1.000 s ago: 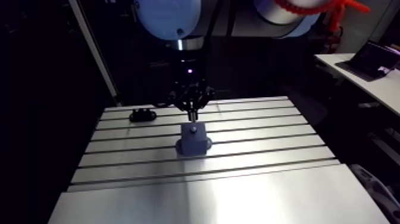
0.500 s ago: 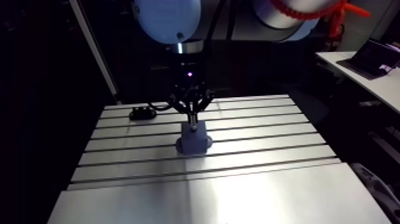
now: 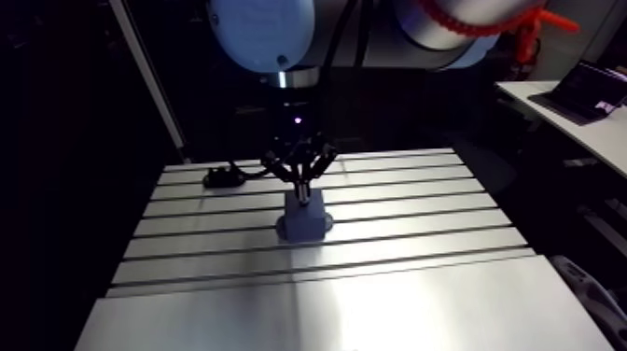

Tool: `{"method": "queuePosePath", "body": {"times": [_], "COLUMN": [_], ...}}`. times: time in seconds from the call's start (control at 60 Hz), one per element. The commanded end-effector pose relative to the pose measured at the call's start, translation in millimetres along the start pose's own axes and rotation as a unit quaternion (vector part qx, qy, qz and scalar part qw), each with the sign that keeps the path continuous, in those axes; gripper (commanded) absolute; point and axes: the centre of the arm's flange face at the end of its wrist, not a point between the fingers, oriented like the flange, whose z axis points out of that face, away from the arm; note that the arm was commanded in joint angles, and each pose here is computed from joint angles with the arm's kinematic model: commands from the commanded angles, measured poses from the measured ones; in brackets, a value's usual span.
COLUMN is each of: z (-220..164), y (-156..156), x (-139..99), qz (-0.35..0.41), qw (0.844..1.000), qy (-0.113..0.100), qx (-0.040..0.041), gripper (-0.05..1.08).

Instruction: Pick up the M10 bolt and insert it into the hex recess until seated.

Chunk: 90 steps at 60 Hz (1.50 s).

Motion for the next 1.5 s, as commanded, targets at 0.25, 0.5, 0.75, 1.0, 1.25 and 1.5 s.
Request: {"method": "queuePosePath", "body": {"times": [0.25, 0.5, 0.75, 1.0, 1.25, 1.5], "z": [7.9, 9.5, 13.5, 15.0, 14.4, 17.5], "y": [-0.5, 2.5, 3.7, 3.7, 3.8, 4.0], "x": [-2.0, 0.2, 2.4, 2.2, 3.2, 4.2], "qz": [-0.001, -0.001, -0.002, -0.002, -0.002, -0.003], "qw": [1.000, 1.000, 1.000, 1.000, 1.000, 1.000], "qy": [-0.008, -0.007, -0.011, -0.013, -0.012, -0.015], "qx": [0.0033, 0.0030, 0.0040, 0.0035, 0.0041, 0.0040], "gripper": [1.08, 1.08, 1.08, 1.08, 1.08, 1.08]}}
